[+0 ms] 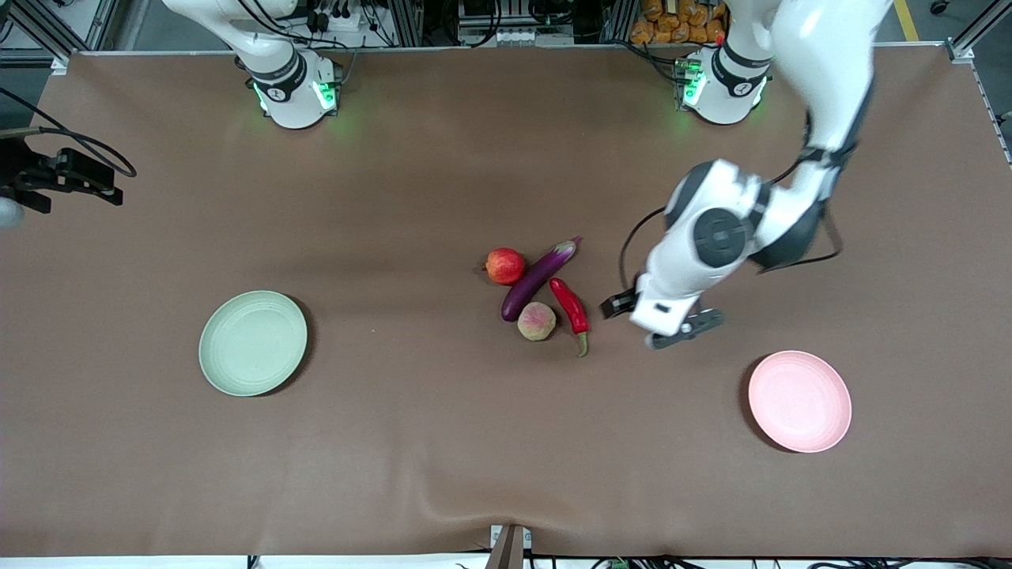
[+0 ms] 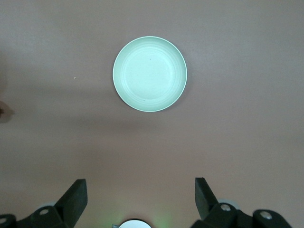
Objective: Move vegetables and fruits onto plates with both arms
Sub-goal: 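Grasp the red chili pepper with the left gripper, then carry the chili to the pink plate while the right gripper reaches the pomegranate, then release the chili on the pink plate while the right gripper grasps the pomegranate, then place the pomegranate on the green plate while the left gripper grasps the eggplant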
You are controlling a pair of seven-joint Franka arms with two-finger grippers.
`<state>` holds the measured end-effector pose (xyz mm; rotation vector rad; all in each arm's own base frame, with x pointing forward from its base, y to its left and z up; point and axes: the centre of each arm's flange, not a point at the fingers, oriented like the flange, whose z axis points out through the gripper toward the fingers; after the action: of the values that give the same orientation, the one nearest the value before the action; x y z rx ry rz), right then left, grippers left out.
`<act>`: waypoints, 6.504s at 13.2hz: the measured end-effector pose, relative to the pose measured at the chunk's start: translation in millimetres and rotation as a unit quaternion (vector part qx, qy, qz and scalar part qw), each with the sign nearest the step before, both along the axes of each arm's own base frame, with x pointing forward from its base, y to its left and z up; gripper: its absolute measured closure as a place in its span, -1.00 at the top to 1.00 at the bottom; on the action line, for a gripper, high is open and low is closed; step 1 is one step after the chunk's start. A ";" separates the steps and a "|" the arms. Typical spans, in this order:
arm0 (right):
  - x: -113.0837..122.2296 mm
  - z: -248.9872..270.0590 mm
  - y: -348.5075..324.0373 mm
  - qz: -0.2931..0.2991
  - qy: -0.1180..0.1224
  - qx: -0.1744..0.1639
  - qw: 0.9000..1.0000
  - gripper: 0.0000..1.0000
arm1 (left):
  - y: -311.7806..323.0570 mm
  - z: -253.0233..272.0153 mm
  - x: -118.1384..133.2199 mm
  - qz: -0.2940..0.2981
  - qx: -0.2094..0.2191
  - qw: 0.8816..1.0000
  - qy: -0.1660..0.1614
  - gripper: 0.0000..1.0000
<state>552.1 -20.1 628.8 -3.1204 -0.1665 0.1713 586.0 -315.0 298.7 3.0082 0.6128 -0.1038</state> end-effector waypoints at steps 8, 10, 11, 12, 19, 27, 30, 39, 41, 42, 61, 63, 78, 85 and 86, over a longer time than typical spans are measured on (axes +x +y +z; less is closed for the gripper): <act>39.8 -83.0 -0.4 0.001 0.060 0.004 0.998 1.00 | -54.9 -100.0 -22.1 0.033 0.002 0.999 -0.020 0.76; 41.6 -82.6 5.1 0.005 0.055 0.008 0.998 1.00 | -61.7 -109.5 -26.7 0.031 0.001 0.999 -0.018 0.67; 42.0 -81.3 10.4 0.007 0.053 0.018 0.998 1.00 | -61.8 -111.6 -26.9 0.031 0.001 0.999 -0.017 0.66; 42.3 -80.1 17.3 0.005 0.052 0.040 0.998 1.00 | -61.3 -113.2 -26.9 0.031 0.002 0.999 -0.016 0.45; 39.4 -80.0 82.8 -0.105 0.076 0.102 0.986 1.00 | -25.4 -90.5 -1.1 -0.035 0.026 0.998 -0.037 -0.34; 21.2 -125.7 247.4 -0.192 0.095 0.074 0.974 1.00 | 226.1 -17.6 82.4 -0.069 0.056 0.995 -0.050 -0.34; -5.3 -183.7 346.5 -0.230 0.083 0.060 0.968 1.00 | 288.1 -1.6 99.1 -0.035 0.057 0.996 -0.067 -0.34; -54.1 -360.5 497.9 -0.287 0.038 0.060 0.955 1.00 | 399.6 -60.5 140.2 -0.081 0.031 0.994 -0.072 -0.34; -63.5 -384.9 509.0 -0.292 0.033 0.052 0.954 1.00 | 399.2 -67.7 148.2 -0.068 0.016 0.995 -0.077 -0.34; -63.7 -387.7 508.5 -0.296 0.034 0.049 0.953 1.00 | 399.9 -70.0 151.6 -0.066 0.014 0.995 -0.079 -0.34; 3.2 -304.9 456.5 -0.308 0.069 -0.036 0.948 0.72 | 144.1 -11.0 59.2 -0.082 -0.042 0.995 -0.036 1.00; 22.8 -269.5 415.2 -0.305 0.074 -0.040 0.948 0.72 | 112.8 -41.0 21.5 -0.108 -0.064 0.990 -0.070 1.00; 91.4 -380.5 -12.8 -0.096 0.061 0.013 0.993 0.72 | -121.9 -80.8 -139.3 -0.436 -0.029 0.895 -0.094 0.73; 77.3 -405.3 -15.8 -0.086 0.054 0.021 0.995 1.00 | -131.0 -105.7 -153.2 -0.466 -0.024 0.880 -0.084 0.42; 78.3 -403.1 -13.6 -0.086 0.054 0.023 0.995 1.00 | -130.5 -110.8 -154.3 -0.469 -0.023 0.879 -0.080 0.16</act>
<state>630.4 -33.6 225.6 -3.0484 0.0988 0.3274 431.7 -445.4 187.9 2.9051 -0.8730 0.0852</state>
